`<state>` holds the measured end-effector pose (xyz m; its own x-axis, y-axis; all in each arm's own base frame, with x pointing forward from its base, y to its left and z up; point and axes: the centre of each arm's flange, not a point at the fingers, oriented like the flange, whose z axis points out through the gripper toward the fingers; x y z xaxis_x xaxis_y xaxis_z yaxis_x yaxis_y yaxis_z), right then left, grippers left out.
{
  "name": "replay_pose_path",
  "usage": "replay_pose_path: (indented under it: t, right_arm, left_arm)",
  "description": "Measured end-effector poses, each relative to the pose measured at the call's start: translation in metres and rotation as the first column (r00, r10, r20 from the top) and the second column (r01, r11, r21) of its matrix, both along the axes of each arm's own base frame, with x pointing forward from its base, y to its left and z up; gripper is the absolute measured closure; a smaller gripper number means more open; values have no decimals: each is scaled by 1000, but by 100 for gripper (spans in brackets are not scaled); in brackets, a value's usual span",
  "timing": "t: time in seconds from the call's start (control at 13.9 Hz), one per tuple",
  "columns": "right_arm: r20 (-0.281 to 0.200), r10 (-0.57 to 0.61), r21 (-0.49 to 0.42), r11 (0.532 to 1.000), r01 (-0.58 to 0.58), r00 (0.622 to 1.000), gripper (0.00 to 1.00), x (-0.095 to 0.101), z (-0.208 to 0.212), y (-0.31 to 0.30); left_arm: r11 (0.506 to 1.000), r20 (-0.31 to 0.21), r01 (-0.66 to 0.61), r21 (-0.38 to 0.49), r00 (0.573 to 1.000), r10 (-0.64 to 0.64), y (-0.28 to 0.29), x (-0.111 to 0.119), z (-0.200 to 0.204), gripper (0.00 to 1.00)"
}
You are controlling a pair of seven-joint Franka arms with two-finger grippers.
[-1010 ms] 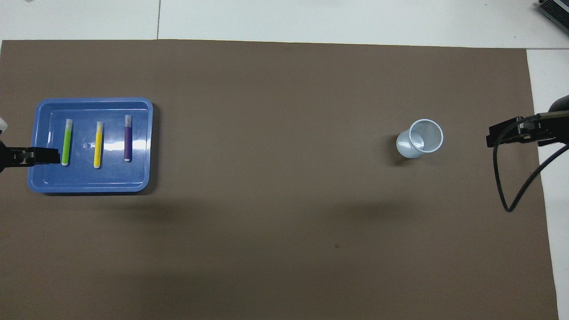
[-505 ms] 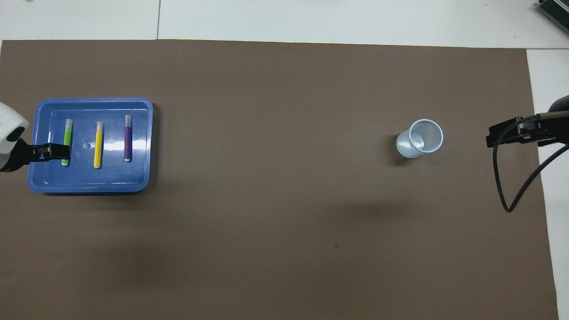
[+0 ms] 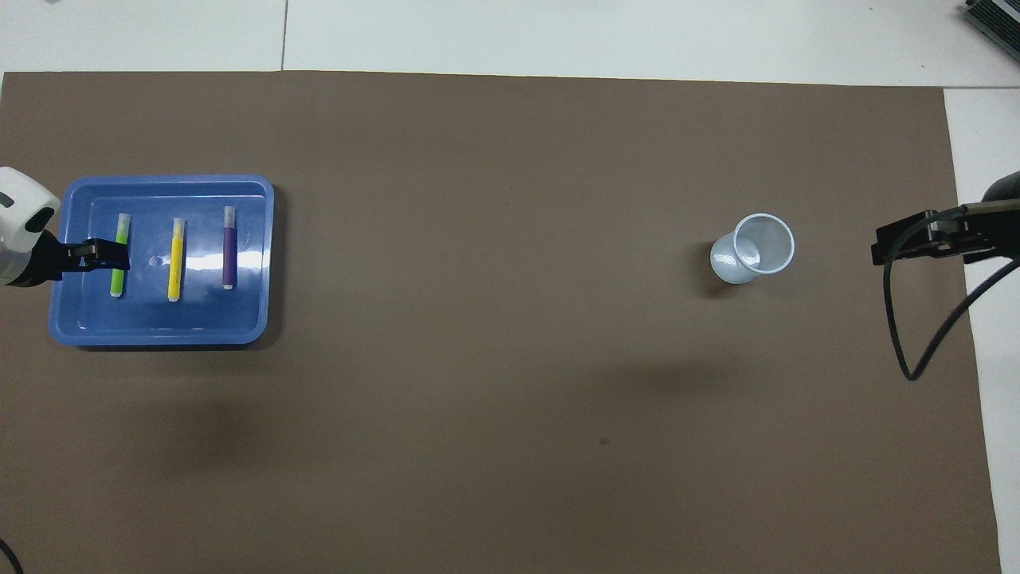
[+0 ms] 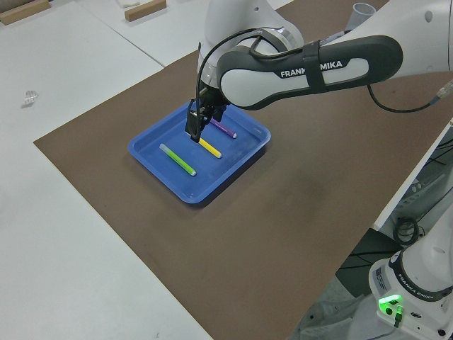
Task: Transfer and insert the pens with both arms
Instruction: 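Lower the left gripper onto the green pen in the tray, then grasp the green pen with the left gripper while the right gripper advances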
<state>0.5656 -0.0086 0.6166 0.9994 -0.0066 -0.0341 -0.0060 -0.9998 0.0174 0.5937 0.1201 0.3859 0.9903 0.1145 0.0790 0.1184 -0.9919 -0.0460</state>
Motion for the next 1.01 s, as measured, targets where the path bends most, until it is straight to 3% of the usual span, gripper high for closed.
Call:
replay_pose_path:
  t: [0.36,0.72,1.01]
  right_arm:
    - [-7,1,22,1000,0,1000,0,-1,-3,3]
    - [-11,16,127,992,-15,1000,0,-3,-5,23]
    - [38,-31,167,986,24,999,0,-2,-6,96]
  left_arm:
    - [998,20,68,12,997,-68,49,63,-32,3]
    - [993,3,117,-1,993,-117,33,77,-48,9]
    - [980,-6,197,-1,980,-197,13,81,-53,13]
